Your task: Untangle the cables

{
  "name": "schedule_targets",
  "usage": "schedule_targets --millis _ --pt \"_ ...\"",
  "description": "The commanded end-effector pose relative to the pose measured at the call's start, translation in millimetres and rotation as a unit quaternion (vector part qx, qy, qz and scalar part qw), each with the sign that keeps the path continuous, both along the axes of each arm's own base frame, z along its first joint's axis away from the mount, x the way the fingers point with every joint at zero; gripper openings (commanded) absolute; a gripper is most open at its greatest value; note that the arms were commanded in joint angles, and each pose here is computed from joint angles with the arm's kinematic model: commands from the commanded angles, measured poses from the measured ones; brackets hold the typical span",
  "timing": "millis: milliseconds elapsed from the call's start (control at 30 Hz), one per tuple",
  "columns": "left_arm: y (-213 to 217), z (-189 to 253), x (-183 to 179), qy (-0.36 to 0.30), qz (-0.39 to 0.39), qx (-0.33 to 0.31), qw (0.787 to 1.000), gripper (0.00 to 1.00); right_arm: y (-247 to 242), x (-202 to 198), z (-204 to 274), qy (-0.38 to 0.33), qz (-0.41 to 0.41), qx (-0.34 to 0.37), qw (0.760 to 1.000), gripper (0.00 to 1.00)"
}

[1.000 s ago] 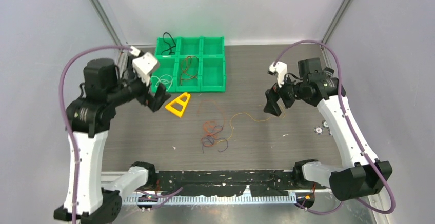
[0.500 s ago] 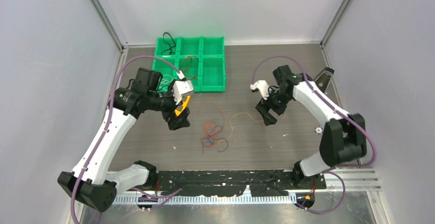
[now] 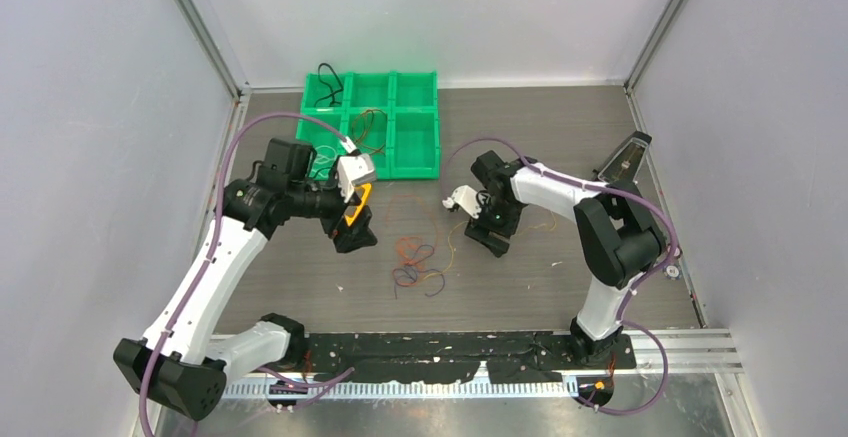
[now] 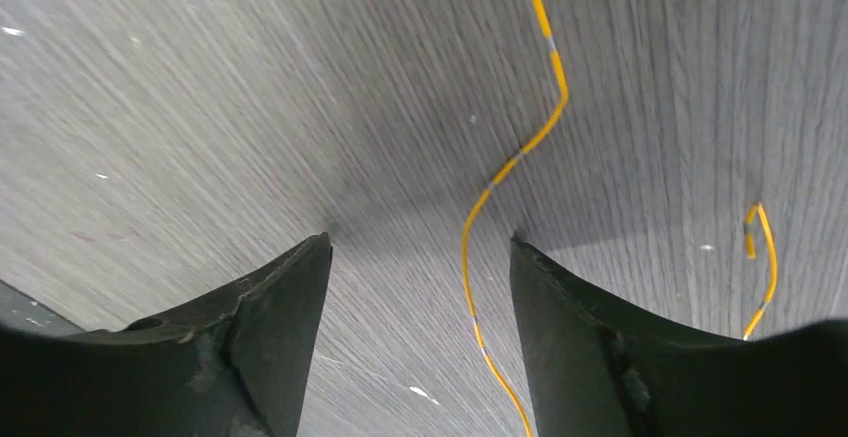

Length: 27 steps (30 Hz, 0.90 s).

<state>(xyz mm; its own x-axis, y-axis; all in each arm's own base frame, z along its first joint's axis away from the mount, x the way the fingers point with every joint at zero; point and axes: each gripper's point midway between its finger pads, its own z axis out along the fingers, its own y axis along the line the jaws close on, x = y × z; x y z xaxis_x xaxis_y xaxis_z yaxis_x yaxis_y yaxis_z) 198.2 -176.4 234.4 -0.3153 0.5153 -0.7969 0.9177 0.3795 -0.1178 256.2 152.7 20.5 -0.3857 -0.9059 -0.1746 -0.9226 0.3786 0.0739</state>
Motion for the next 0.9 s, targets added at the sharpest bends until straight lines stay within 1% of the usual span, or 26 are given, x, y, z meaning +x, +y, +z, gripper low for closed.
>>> schedule_targets --millis 0,33,67,100,133,167,200,233,267,300,333,367,400,433,467,500,533,567,600,633,667,700,800,833,867 --pt "-1 23 19 -0.042 0.027 -0.027 0.998 0.99 -21 10 -1 -0.038 -0.003 -0.062 0.997 0.67" --pt "-2 25 21 -0.043 0.031 -0.03 0.998 1.0 -26 5 -6 -0.031 0.0 -0.071 0.997 0.63" --pt "-3 29 24 -0.048 0.033 -0.034 0.998 1.0 -33 6 -7 -0.037 0.004 -0.089 0.995 0.55" --pt "-3 32 27 -0.053 0.036 -0.037 0.997 1.0 -37 4 -10 -0.035 0.008 -0.095 0.995 0.48" --pt "-4 36 30 -0.058 0.039 -0.041 0.997 1.0 -36 4 -8 -0.037 0.014 -0.092 0.995 0.33" --pt "-4 40 34 -0.062 0.044 -0.047 0.996 1.0 -34 5 -1 -0.041 0.015 -0.085 0.995 0.26" --pt "-5 44 38 -0.065 0.046 -0.055 0.995 1.0 -23 4 6 -0.036 0.019 -0.054 0.998 0.14" --pt "-5 49 42 -0.073 0.051 -0.063 0.994 1.0 -8 8 28 -0.045 0.02 -0.012 0.999 0.08" --pt "-4 55 48 -0.083 0.055 -0.07 0.993 1.0 0 11 43 -0.053 0.018 0.017 0.998 0.07" --pt "-4 60 53 -0.098 0.058 -0.077 0.991 1.0 22 17 81 -0.073 0.023 0.086 0.993 0.06" --pt "-3 67 59 -0.113 0.06 -0.083 0.988 1.0 25 17 111 -0.089 0.018 0.125 0.988 0.06" --pt "-3 75 63 -0.13 0.058 -0.089 0.986 1.0 46 23 152 -0.108 0.026 0.196 0.974 0.06" --pt "-4 83 67 -0.15 0.054 -0.094 0.983 1.0 49 31 197 -0.149 0.025 0.239 0.959 0.06" --pt "-6 90 68 -0.161 0.049 -0.1 0.981 1.0 60 24 223 -0.146 0.028 0.291 0.945 0.06" --pt "-9 100 70 -0.177 0.039 -0.108 0.978 1.0 61 24 262 -0.181 0.034 0.326 0.927 0.06" --pt "-13 108 69 -0.186 0.024 -0.119 0.975 0.99 67 17 282 -0.183 0.043 0.355 0.916 0.06" --pt "-18 117 67 -0.194 0.008 -0.132 0.972 1.0 68 12 312 -0.207 0.053 0.377 0.901 0.06" --pt "-23 127 66 -0.2 -0.003 -0.147 0.969 1.0 72 6 327 -0.204 0.057 0.398 0.892 0.06" --pt "-28 139 65 -0.207 -0.01 -0.161 0.965 1.0 73 3 349 -0.222 0.064 0.414 0.881 0.06" --pt "-32 150 66 -0.21 -0.012 -0.173 0.962 1.0 77 -2 360 -0.216 0.061 0.431 0.874 0.06" --pt "-37 161 67 -0.217 -0.015 -0.183 0.959 1.0 79 -2 377 -0.232 0.067 0.445 0.862 0.06" --pt "-41 174 67 -0.226 -0.019 -0.194 0.955 1.0 82 -4 384 -0.228 0.062 0.459 0.856 0.06" --pt "-53 198 69 -0.241 -0.027 -0.208 0.947 1.0 88 3 411 -0.259 0.063 0.488 0.831 0.06" --pt "-55 205 71 -0.245 -0.024 -0.215 0.945 1.0 89 4 415 -0.26 0.058 0.495 0.827 0.06" --pt "-56 211 74 -0.244 -0.017 -0.221 0.944 1.0 92 9 425 -0.275 0.061 0.503 0.817 0.05"
